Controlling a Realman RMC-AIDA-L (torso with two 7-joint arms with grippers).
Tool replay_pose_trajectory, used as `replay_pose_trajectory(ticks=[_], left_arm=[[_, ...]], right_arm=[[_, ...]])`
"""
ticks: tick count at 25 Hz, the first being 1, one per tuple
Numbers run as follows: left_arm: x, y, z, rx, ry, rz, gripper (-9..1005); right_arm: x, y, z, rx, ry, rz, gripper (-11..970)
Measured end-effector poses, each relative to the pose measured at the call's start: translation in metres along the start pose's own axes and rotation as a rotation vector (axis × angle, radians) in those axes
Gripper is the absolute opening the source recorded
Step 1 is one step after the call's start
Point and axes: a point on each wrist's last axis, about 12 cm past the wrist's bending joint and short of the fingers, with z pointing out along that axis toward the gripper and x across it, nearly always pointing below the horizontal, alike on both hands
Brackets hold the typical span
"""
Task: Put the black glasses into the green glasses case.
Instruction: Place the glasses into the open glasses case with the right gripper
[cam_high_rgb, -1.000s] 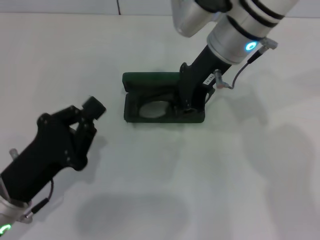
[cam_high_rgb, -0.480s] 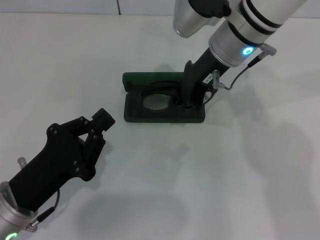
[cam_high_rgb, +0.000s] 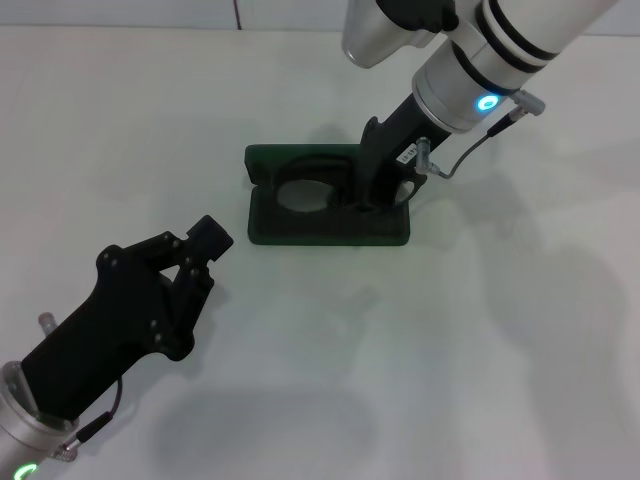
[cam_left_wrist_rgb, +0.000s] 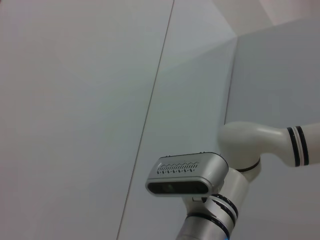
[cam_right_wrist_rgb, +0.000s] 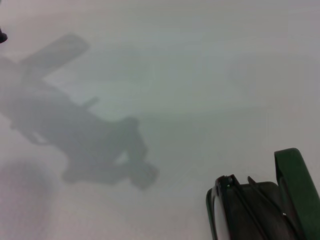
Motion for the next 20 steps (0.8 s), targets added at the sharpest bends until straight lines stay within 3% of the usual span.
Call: replay_pose_trajectory(ticks=[14,20], left_arm=[[0.0,0.001,0.002,0.003,0.001,0.003,40],[0.0,0.001,0.002,0.003,0.003,0.002,40]], right_arm=[[0.009,-0.001,0.004,0.02,0.017,0.065,144],[0.014,-0.003,0.006,0.034,0.019,0.074,212]])
